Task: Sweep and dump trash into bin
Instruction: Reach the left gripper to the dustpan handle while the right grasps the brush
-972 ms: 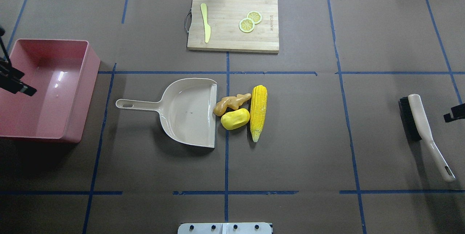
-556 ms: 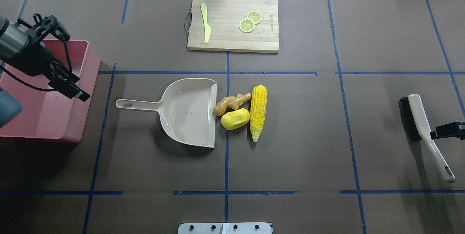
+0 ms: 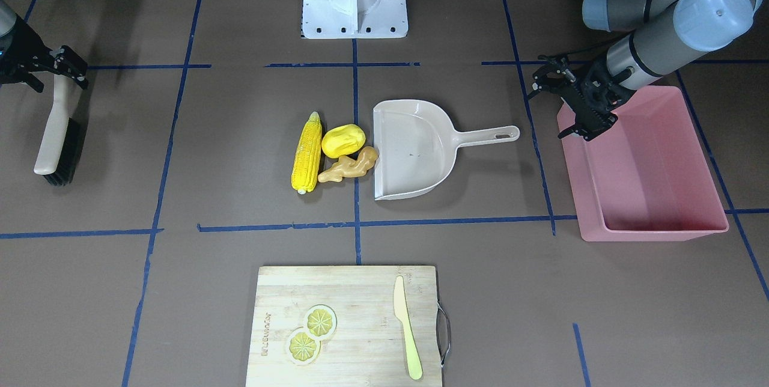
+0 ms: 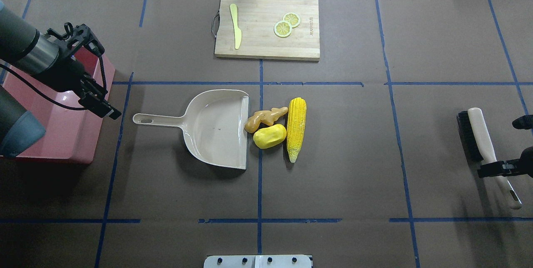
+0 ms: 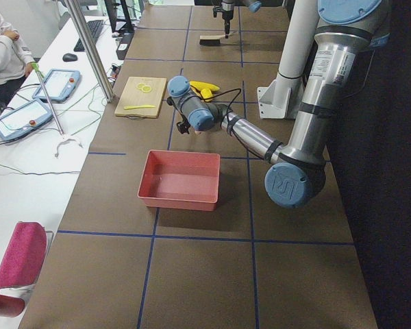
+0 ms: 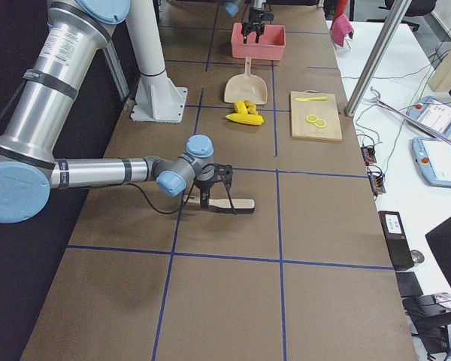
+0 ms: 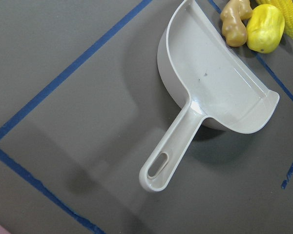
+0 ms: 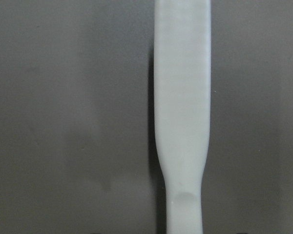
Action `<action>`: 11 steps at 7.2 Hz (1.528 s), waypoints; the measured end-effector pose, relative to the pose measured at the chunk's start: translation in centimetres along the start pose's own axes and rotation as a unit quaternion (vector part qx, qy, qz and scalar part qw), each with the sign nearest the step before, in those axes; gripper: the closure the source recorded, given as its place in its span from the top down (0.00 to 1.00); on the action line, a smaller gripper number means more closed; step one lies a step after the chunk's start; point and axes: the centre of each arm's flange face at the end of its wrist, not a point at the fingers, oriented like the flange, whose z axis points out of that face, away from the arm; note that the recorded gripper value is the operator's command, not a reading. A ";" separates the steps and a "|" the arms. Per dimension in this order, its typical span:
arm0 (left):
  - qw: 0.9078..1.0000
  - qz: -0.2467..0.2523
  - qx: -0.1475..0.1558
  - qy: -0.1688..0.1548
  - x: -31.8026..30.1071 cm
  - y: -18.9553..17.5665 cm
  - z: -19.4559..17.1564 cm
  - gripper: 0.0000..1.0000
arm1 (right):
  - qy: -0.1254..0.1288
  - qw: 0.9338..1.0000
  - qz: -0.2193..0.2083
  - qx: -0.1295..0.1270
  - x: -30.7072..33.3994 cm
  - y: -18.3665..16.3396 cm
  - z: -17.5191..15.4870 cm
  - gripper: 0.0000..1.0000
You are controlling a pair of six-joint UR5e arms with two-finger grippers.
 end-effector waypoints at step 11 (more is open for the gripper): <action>0.925 0.347 -0.091 -0.130 8.4 -6.6 8.7 1.00 | -0.065 0.998 0.005 -0.007 -7.7 -1.4 -1.2 0.00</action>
